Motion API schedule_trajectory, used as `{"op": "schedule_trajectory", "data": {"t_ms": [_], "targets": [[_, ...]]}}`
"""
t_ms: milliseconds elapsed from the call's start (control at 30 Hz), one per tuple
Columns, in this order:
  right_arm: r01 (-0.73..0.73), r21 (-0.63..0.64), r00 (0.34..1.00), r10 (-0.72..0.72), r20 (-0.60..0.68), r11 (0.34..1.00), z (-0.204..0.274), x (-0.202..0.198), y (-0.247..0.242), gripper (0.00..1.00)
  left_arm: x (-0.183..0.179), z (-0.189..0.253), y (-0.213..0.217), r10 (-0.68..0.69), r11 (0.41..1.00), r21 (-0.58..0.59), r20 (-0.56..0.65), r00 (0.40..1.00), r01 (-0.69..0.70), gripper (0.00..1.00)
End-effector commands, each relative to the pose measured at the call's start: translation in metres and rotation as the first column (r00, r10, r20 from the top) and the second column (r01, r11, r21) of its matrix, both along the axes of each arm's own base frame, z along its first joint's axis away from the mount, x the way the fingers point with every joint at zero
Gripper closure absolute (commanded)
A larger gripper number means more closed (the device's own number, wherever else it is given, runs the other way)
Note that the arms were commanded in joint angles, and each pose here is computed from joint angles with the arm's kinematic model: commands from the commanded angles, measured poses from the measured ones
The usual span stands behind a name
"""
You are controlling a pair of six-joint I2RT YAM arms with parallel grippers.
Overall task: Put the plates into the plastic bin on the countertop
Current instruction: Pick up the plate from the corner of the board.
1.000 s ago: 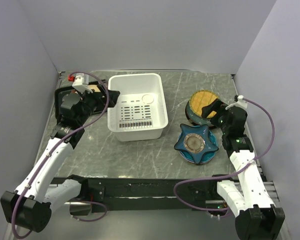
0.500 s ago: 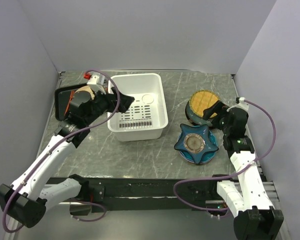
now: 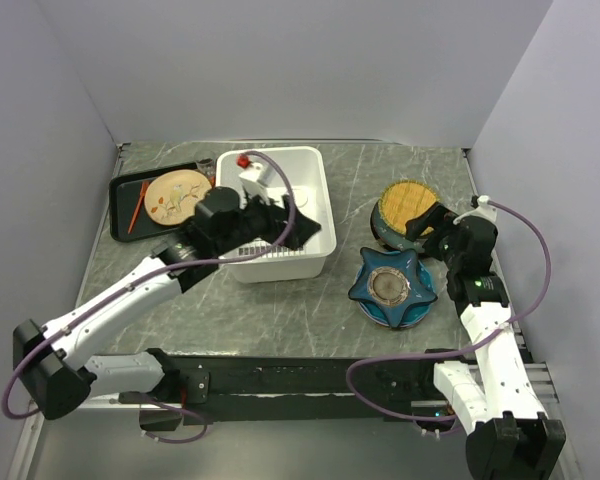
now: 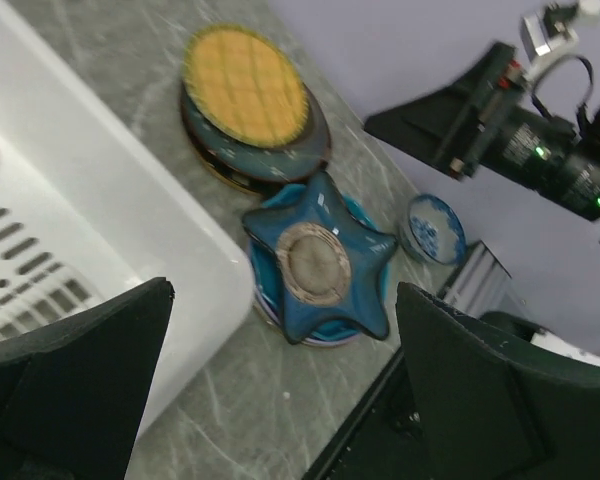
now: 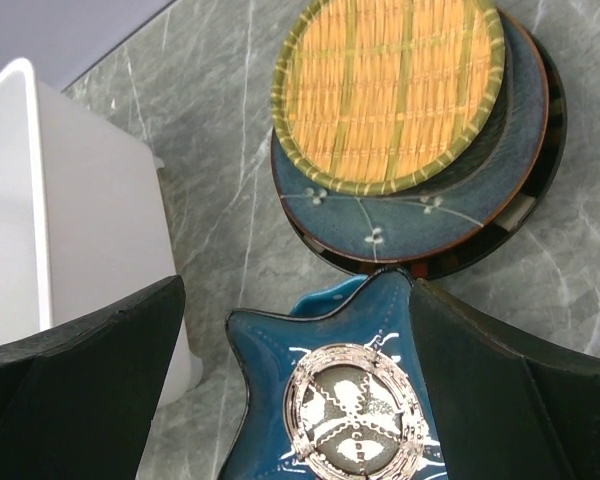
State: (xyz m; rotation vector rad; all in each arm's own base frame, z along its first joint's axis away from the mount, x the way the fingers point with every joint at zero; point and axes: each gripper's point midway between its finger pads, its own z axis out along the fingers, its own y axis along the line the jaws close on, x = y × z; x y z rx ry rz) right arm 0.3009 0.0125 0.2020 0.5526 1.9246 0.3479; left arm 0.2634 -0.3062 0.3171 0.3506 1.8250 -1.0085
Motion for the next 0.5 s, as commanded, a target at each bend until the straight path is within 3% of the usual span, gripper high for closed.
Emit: {"op": "schedule_trajectory", "data": {"t_ms": [0, 467], "targets": [[-0.009, 0.000, 1.000, 0.009, 0.002, 1.000, -0.003, 0.002, 0.000, 0.00, -0.014, 0.023, -0.037, -0.067, 0.997, -0.043, 0.055, 0.996, 0.069, 0.01], [-0.003, -0.010, 1.000, 0.003, -0.010, 1.000, -0.011, 0.000, -0.006, 0.00, -0.059, -0.032, -0.132, -0.206, 0.977, 0.058, -0.037, 0.978, 0.208, 0.01]]}}
